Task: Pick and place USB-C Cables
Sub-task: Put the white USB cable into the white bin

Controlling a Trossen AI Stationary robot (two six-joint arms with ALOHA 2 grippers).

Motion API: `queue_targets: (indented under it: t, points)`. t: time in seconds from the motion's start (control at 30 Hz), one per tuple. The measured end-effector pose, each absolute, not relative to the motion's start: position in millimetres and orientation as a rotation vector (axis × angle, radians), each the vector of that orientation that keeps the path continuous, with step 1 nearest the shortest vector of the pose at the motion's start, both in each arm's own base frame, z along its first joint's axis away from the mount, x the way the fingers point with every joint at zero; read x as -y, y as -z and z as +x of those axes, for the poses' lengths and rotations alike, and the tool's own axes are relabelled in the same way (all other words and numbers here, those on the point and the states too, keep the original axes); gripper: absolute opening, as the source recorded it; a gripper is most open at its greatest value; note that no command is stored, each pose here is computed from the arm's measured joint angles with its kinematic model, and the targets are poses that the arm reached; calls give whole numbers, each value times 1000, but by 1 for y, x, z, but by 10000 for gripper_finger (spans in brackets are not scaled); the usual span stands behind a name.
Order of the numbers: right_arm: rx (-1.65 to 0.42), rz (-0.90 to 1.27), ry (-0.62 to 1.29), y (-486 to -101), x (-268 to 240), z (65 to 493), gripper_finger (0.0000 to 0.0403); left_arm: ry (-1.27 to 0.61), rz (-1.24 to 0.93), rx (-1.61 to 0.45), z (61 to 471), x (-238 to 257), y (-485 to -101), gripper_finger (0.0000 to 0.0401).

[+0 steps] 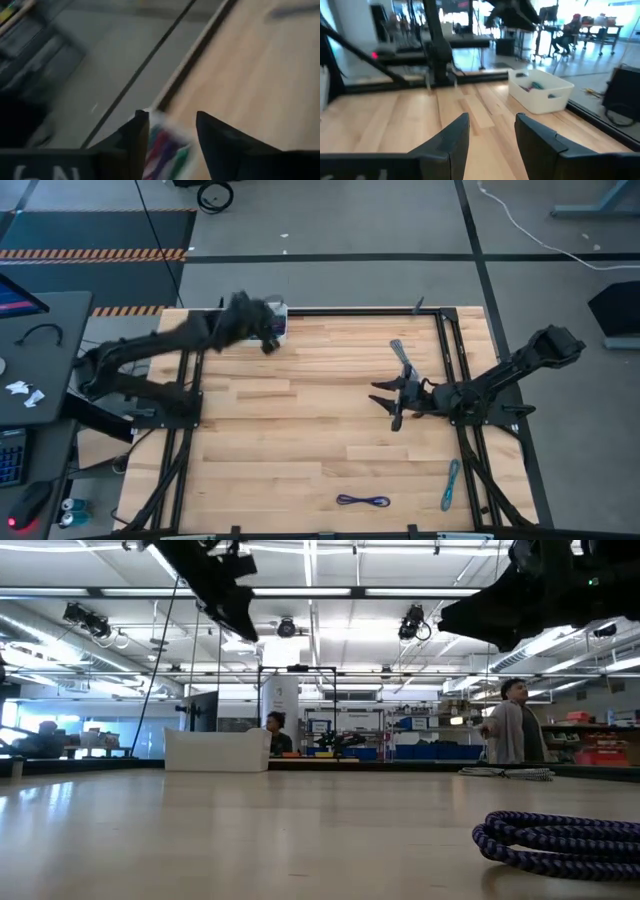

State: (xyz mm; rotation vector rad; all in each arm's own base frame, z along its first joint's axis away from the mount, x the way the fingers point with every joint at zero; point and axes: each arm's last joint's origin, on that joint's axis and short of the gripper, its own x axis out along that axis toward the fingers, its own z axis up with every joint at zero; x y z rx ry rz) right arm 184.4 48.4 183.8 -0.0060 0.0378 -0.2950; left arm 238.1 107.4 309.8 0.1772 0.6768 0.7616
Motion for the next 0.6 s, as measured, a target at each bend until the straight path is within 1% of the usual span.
queue_targets:
  t: [0.13, 0.3, 0.4, 0.47, 0.6]
  points:
    - [-201, -34, 295, -193, -61, 192, 155, -637, 139, -446, 244, -63, -277, 147]
    - [-553, 49, 300, -213, -68, 195, 146, -477, 88, -217, 249, -18, -241, 130]
    - [-761, 149, 348, -227, -64, 187, 144, -400, 73, -141, 250, 4, -228, 123]
    - [-854, 200, 407, -235, -59, 181, 143, -385, 62, -100, 251, 15, -226, 119]
    - [-1022, 221, 572, -233, -37, 167, 142, -388, 74, -116, 255, 29, -219, 117]
